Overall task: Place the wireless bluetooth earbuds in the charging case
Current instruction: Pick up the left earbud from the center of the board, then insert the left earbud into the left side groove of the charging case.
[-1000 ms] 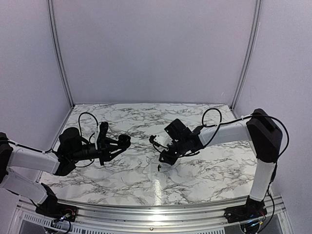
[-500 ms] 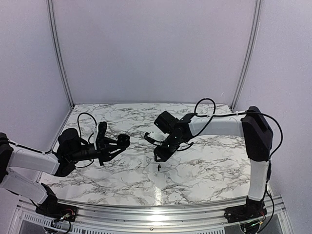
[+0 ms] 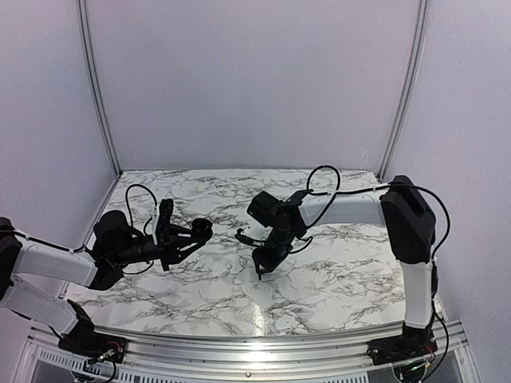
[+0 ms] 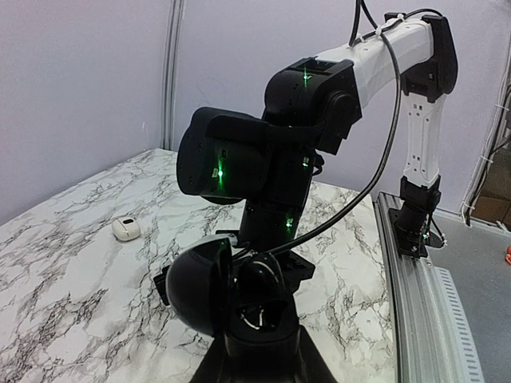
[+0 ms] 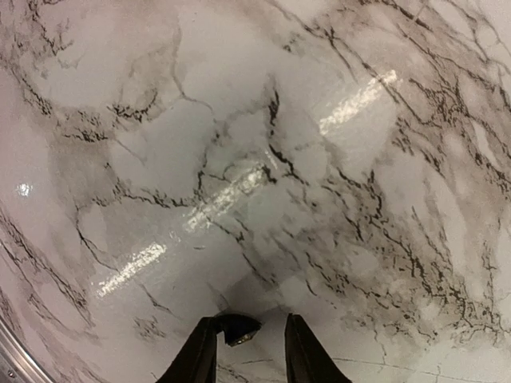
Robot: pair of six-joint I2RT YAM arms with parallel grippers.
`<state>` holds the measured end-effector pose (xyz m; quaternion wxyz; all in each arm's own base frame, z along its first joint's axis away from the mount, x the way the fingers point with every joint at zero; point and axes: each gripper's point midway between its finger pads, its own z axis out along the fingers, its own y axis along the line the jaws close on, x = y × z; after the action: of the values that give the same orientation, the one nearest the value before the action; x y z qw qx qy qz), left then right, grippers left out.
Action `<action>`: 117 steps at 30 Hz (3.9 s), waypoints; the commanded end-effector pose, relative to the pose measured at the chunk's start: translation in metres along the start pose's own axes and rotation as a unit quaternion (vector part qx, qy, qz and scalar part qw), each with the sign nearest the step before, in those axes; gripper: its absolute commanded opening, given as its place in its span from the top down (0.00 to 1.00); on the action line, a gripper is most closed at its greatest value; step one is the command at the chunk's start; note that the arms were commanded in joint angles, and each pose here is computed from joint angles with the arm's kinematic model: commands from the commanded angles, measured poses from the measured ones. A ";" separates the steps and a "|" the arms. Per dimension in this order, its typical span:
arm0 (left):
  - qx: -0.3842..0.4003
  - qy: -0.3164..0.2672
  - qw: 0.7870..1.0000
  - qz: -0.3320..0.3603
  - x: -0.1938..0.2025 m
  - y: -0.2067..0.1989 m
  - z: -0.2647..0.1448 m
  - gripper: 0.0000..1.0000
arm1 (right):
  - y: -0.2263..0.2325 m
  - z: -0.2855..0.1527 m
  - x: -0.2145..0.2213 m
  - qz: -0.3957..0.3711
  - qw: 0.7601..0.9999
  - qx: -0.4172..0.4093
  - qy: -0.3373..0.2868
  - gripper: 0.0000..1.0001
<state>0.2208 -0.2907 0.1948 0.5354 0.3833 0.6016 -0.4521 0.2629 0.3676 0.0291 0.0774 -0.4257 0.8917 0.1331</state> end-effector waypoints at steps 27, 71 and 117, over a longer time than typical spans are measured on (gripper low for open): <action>0.001 -0.014 1.000 0.006 -0.004 0.000 -0.003 1.00 | 0.024 0.005 -0.002 -0.034 0.999 -0.026 0.011 0.97; 0.238 -0.040 0.969 0.051 -0.036 -0.073 0.011 1.00 | 0.157 -0.304 -0.064 -0.357 0.753 0.112 -0.541 0.98; 0.055 -0.083 0.995 -0.001 -0.062 -0.020 0.042 1.00 | 0.136 -0.282 -0.100 -0.308 0.741 0.346 -0.486 0.98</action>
<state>0.2191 -0.3357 0.2548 0.5475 0.3785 0.5265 -0.5290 0.2074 0.4333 0.3239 0.6581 -0.5278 0.5367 -0.0173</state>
